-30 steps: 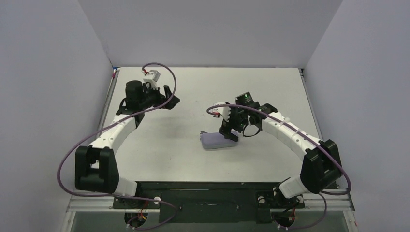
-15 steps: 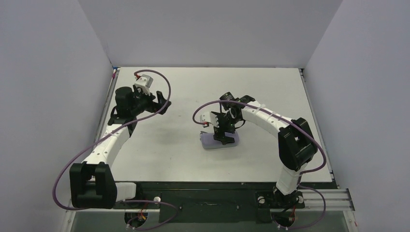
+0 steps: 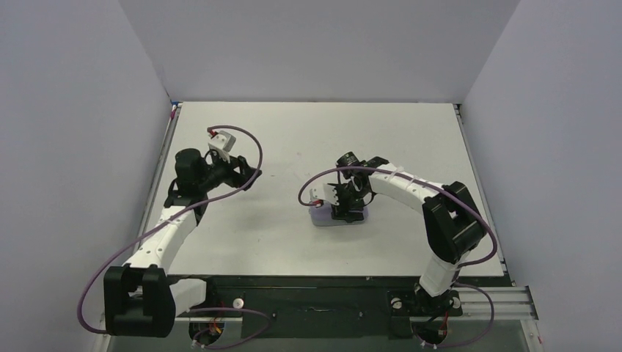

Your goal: Open the umbrella

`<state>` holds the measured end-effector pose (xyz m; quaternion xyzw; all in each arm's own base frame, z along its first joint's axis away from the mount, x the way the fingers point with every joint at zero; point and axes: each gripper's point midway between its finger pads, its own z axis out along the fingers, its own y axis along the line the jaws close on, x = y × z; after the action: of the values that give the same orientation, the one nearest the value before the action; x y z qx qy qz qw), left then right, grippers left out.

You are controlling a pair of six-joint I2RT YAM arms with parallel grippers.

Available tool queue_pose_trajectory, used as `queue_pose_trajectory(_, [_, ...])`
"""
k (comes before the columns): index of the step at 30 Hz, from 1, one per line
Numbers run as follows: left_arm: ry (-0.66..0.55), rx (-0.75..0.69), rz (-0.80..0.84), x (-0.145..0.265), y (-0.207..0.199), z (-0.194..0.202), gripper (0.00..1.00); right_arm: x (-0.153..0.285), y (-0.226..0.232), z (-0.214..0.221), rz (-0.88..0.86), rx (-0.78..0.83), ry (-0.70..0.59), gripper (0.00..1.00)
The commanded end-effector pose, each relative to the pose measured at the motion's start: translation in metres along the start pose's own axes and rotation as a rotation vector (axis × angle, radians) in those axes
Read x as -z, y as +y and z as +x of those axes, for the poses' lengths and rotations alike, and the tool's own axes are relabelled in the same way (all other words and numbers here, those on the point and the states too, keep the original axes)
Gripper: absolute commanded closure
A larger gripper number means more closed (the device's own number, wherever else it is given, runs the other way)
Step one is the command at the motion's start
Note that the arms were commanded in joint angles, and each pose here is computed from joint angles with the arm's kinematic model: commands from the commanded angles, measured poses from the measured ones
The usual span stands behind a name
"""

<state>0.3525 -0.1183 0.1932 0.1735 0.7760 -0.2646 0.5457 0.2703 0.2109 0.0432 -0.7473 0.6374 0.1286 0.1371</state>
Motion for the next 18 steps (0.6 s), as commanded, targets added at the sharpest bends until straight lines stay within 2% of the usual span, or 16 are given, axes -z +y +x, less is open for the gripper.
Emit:
queue_pose_trajectory(1, [-0.036, -0.103, 0.132, 0.006, -0.036, 0.008, 0.28, 0.018, 0.003, 0.032, 0.054, 0.025, 0.057, 0.47])
queue_pose_trajectory(5, [-0.037, -0.252, 0.282, 0.007, -0.089, 0.034, 0.37, 0.024, 0.018, 0.060, 0.035, 0.053, 0.045, 0.51])
queue_pose_trajectory(10, [-0.036, -0.364, 0.484, 0.005, -0.143, 0.069, 0.41, 0.020, 0.038, 0.082, 0.002, 0.171, 0.066, 0.54])
queue_pose_trajectory(13, [-0.015, -0.432, 0.580, 0.001, -0.173, 0.101, 0.44, 0.018, 0.042, 0.079, 0.007, 0.204, 0.049, 0.56])
queue_pose_trajectory(18, [-0.016, -0.484, 0.665, -0.012, -0.207, 0.130, 0.52, 0.016, 0.045, 0.072, 0.007, 0.256, 0.031, 0.58])
